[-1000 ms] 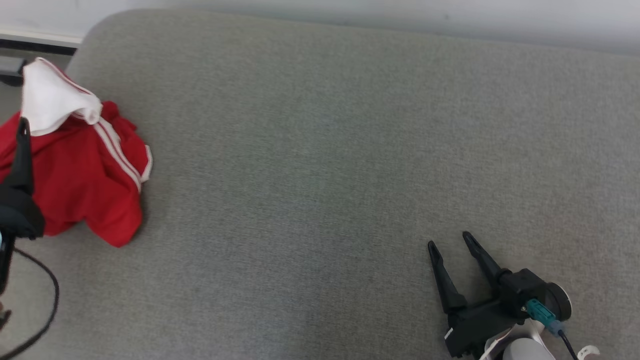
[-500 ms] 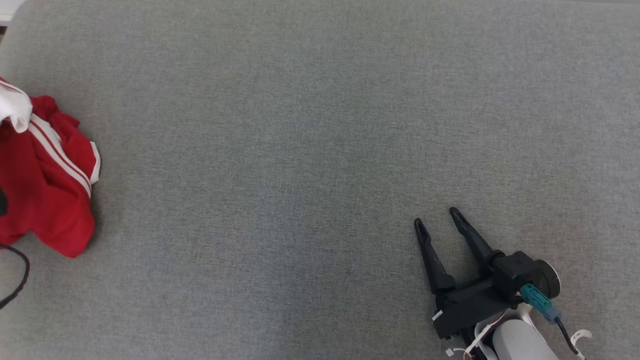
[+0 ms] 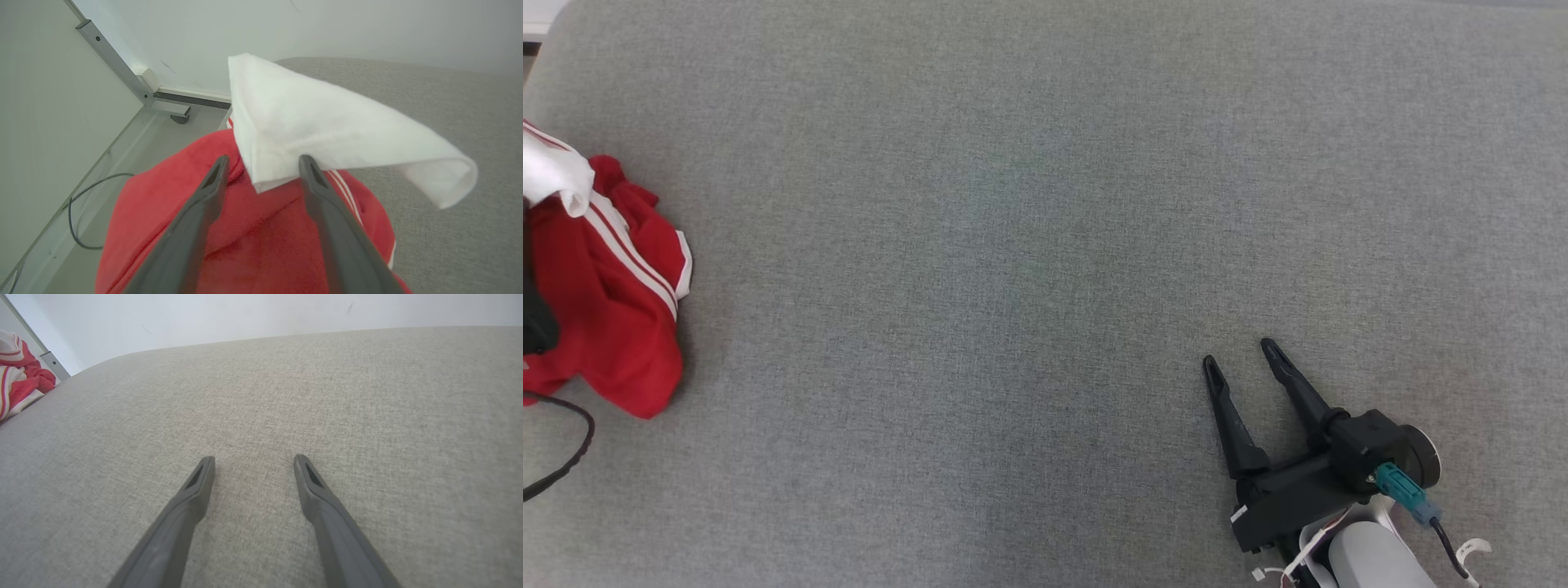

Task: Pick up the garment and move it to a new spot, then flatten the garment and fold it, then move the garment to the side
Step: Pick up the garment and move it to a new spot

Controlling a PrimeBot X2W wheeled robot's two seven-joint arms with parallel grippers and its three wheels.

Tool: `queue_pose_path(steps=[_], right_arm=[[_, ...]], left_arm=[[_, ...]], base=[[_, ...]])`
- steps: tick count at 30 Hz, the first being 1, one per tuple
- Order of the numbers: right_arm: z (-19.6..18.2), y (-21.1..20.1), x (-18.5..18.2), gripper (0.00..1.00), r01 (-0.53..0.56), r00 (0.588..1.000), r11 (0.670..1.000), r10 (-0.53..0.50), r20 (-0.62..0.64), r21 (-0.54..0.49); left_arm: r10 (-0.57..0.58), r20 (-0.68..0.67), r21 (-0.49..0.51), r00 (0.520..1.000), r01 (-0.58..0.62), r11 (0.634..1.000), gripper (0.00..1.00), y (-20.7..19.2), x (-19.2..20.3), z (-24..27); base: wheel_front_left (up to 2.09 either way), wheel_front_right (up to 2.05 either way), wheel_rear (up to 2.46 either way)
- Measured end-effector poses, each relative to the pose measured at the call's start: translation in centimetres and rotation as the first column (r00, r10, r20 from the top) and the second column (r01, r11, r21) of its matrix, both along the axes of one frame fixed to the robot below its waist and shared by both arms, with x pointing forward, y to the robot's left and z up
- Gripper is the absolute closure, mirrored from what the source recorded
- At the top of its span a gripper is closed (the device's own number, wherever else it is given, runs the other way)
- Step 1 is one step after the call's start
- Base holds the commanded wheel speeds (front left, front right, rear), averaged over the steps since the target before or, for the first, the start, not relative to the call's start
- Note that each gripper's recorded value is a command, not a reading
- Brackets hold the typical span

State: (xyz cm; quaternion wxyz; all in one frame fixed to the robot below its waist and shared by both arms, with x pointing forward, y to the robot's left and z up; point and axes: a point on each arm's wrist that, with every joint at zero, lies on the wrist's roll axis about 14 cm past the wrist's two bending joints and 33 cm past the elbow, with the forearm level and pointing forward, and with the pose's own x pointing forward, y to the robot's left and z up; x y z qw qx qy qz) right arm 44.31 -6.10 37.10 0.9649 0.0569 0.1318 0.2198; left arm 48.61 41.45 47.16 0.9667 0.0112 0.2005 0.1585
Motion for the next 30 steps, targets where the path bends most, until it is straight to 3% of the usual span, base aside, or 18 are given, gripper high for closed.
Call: queue_pose_path(steps=[1,2,6,13,20,25,27,30], right_arm=[[0.0,0.0,0.0,0.00,0.000,1.000,1.000,0.000,0.000,0.000],[0.0,0.0,0.0,0.00,0.001,1.000,1.000,-0.001,0.001,0.000],[0.2,-0.2,0.0,0.00,0.006,1.000,1.000,-0.006,0.003,0.000],[0.8,-0.8,-0.6,0.00,0.030,1.000,1.000,-0.030,-0.002,-0.001],[1.5,-1.3,-3.1,0.00,0.062,0.998,0.998,-0.062,-0.023,0.007],[2.4,-2.0,-4.4,0.00,0.092,0.996,0.996,-0.092,-0.014,0.012],[2.9,-2.9,-4.6,0.00,0.123,0.992,0.992,-0.123,-0.005,0.016],[3.4,-4.2,-5.1,0.00,0.165,0.986,0.986,-0.165,0.005,0.018]], left_arm=[[-0.005,-0.001,-0.002,1.000,0.005,1.000,0.85,-0.2,0.1,-0.1],[-0.009,0.001,-0.005,1.000,0.009,1.000,1.00,-0.3,0.2,-0.1],[-0.038,0.043,0.012,0.998,0.037,0.999,1.00,-0.9,0.9,0.8],[-0.186,0.196,0.135,0.963,0.161,0.978,1.00,-3.5,3.0,6.0],[-0.408,0.428,0.221,0.806,0.345,0.912,1.00,-12.0,5.7,15.2],[-0.477,0.532,0.167,0.699,0.465,0.869,1.00,-18.7,6.0,17.6],[-0.486,0.583,0.110,0.651,0.530,0.841,1.00,-22.3,6.1,18.0],[-0.517,0.621,0.039,0.588,0.636,0.771,1.00,-28.4,5.6,17.6]], base=[[0.00,0.00,0.00],[0.00,0.00,0.00],[0.00,0.00,0.00],[0.00,0.00,0.00],[0.00,0.00,0.00],[0.00,0.00,0.00],[0.00,0.00,0.00],[0.00,0.00,0.00]])
